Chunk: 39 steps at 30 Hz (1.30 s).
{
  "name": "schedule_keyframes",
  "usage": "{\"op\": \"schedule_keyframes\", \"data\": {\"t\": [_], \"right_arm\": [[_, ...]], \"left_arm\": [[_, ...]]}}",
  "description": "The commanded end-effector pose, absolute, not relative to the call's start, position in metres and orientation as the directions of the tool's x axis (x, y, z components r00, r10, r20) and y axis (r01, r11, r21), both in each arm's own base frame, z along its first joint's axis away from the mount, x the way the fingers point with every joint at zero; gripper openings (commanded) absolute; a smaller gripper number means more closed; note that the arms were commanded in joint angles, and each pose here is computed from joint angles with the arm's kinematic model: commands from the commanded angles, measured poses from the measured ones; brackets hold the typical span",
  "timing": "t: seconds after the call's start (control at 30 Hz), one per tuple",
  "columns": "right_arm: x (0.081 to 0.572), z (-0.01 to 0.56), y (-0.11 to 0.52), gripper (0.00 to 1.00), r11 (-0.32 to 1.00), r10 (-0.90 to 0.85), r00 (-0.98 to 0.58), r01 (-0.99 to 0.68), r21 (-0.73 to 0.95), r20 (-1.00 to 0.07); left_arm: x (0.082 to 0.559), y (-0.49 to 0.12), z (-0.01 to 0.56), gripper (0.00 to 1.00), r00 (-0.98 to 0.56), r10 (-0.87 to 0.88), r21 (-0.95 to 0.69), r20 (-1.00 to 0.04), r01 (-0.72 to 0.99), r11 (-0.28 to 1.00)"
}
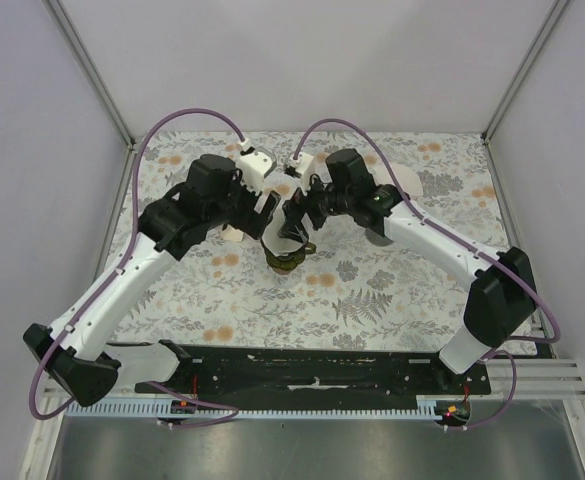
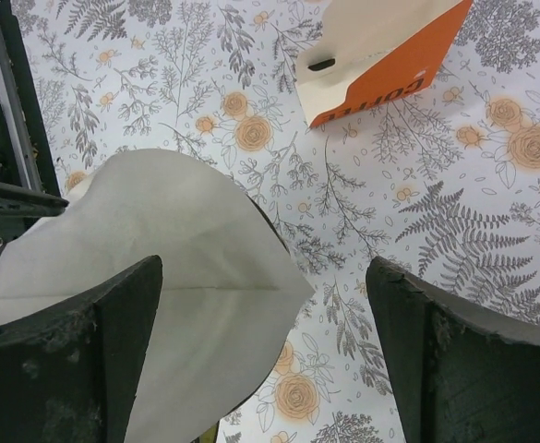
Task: Place the coffee filter in the dripper
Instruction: Place the coffee filter in the coffee dripper, then reset both arms
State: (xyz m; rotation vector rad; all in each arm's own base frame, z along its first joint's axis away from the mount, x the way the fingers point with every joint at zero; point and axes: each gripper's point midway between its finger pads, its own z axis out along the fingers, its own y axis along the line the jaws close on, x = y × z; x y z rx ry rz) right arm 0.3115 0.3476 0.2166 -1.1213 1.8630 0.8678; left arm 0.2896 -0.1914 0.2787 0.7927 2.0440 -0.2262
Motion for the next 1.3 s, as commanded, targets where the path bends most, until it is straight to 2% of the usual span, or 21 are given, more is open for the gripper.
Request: {"op": "schedule_keyframes", "data": {"t": [0.0,0.23,0.37,0.53,0.67,0.8,0.93,1.03,1.27], "right_arm": [[0.314,0.284,0.346,0.98,0.367,-0.307,-0.168,-0.929,0.046,-0.937],[0.307,0.337,0.328,0.98,0.388,-0.268,-0.072,-0.921,-0.039,-0.961],[0.317,0.385,0.28,0.98,0.548,-0.189,-0.044,-0.834,-0.068,-0.981],[0.344,0.411,0.158,0.98,0.815,-0.008,-0.125,-0.576,0.066,-0.992],[0.356,0.385,0.034,0.98,0.963,0.17,-0.17,-0.178,0.2,-0.971],[0.348,0.341,-0.037,0.98,0.957,0.287,-0.193,0.103,0.271,-0.938],[0.338,0.298,-0.068,0.98,0.91,0.34,-0.208,0.317,0.266,-0.917],[0.331,0.273,-0.076,0.98,0.885,0.366,-0.228,0.385,0.262,-0.902],[0.326,0.239,-0.074,0.98,0.866,0.407,-0.23,0.404,0.293,-0.884]], "left_arm": [[0.292,-0.192,0.315,0.93,-0.307,0.419,0.157,-0.854,0.618,0.771],[0.3,-0.178,0.324,0.93,-0.315,0.394,0.167,-0.864,0.559,0.812],[0.32,-0.138,0.327,0.94,-0.351,0.399,0.235,-0.847,0.425,0.874],[0.328,-0.08,0.313,0.94,-0.51,0.314,0.192,-0.801,0.278,0.941],[0.333,-0.044,0.315,0.94,-0.51,0.239,0.17,-0.826,0.179,0.969],[0.34,-0.012,0.273,0.94,-0.577,0.173,0.136,-0.798,0.106,0.985],[0.345,0.017,0.231,0.94,-0.595,0.167,0.185,-0.786,0.032,0.982],[0.348,0.023,0.21,0.94,-0.545,0.164,0.194,-0.822,0.004,0.981],[0.345,0.029,0.182,0.94,-0.476,0.155,0.2,-0.866,-0.046,0.979]]}}
